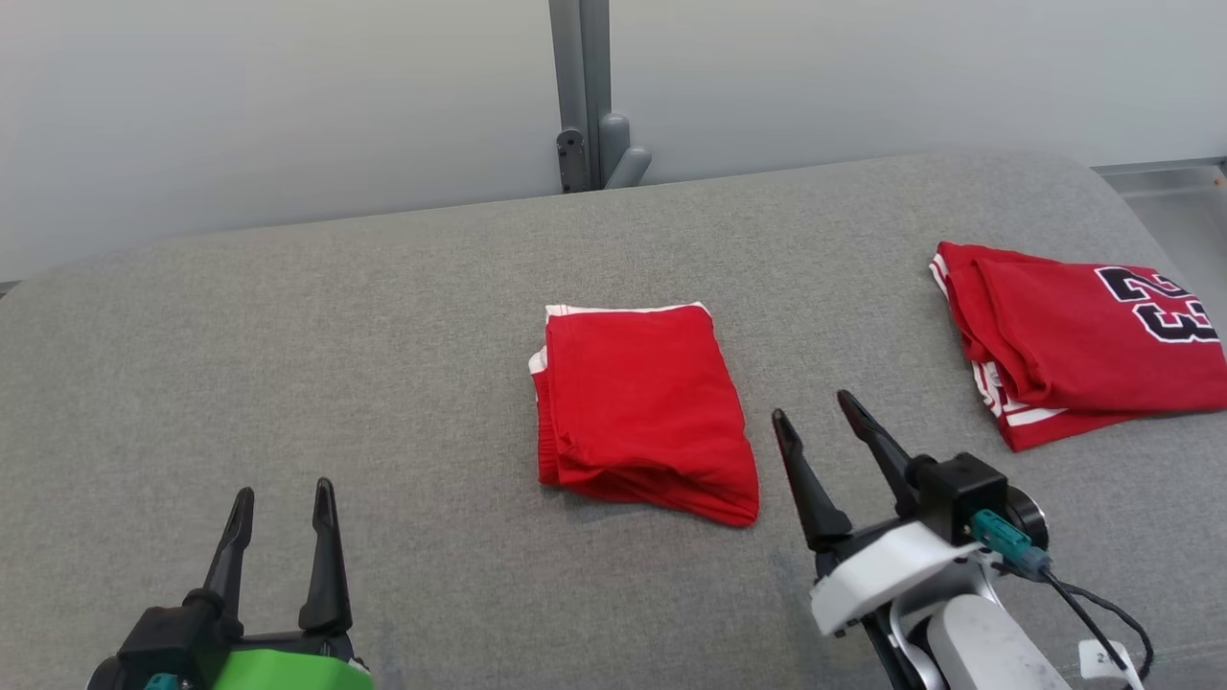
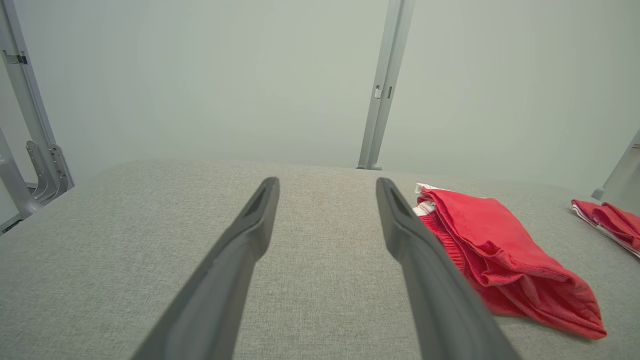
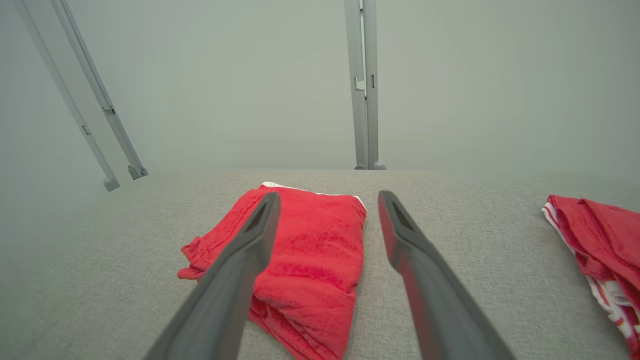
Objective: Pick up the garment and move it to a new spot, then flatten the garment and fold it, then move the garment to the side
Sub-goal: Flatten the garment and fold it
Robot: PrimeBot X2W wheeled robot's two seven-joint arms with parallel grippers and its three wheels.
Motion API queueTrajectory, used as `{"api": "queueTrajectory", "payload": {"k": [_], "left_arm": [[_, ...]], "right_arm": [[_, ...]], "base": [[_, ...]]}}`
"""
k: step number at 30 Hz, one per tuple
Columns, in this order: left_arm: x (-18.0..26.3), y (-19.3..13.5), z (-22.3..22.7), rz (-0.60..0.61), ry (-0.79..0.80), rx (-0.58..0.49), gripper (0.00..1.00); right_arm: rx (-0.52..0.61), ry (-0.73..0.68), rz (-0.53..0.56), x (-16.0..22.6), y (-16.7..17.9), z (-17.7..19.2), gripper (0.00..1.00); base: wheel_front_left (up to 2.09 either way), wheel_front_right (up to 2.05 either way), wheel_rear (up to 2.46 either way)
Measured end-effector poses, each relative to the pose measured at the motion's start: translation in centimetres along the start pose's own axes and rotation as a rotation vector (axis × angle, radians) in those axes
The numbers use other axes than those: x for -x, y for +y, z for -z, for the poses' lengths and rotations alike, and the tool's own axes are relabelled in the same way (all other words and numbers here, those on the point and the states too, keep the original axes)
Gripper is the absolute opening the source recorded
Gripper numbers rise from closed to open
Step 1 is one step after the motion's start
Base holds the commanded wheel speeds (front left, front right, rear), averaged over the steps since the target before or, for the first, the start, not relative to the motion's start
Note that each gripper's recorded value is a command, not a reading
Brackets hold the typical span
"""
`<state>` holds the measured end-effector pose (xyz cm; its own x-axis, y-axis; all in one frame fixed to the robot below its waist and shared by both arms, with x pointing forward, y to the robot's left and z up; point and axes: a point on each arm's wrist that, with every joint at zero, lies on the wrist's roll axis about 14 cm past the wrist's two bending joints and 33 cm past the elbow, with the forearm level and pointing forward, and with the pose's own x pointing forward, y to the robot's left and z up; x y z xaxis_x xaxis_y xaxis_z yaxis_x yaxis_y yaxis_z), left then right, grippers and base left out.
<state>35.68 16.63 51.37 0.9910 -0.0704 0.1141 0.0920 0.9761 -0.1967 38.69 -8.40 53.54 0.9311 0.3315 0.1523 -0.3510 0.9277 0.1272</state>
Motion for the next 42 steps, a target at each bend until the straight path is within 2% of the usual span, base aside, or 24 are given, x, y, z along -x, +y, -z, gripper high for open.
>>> {"api": "queueTrajectory", "payload": {"k": [4,10,15,22,42], "left_arm": [[0.3,0.3,-0.7,-0.003,-0.019,-0.018,1.00],[1.7,0.6,-0.1,-0.005,0.006,-0.059,1.00],[2.7,0.3,-0.1,0.008,0.009,-0.091,1.00],[3.6,-0.3,0.1,0.026,0.017,-0.099,1.00],[4.2,-0.1,0.1,0.018,0.020,-0.108,1.00]], "right_arm": [[0.032,-0.009,0.068,1.7,-1.9,-0.2,1.00],[0.087,-0.030,0.116,4.0,-2.9,-0.9,1.00],[0.086,-0.025,0.166,6.0,-3.9,-0.8,1.00],[0.076,-0.017,0.169,7.1,-3.6,-0.5,1.00],[0.066,0.001,0.126,6.8,-2.2,0.1,1.00]], "base": [[0.00,0.00,0.00],[0.00,0.00,0.00],[0.00,0.00,0.00],[0.00,0.00,0.00],[0.00,0.00,0.00]]}}
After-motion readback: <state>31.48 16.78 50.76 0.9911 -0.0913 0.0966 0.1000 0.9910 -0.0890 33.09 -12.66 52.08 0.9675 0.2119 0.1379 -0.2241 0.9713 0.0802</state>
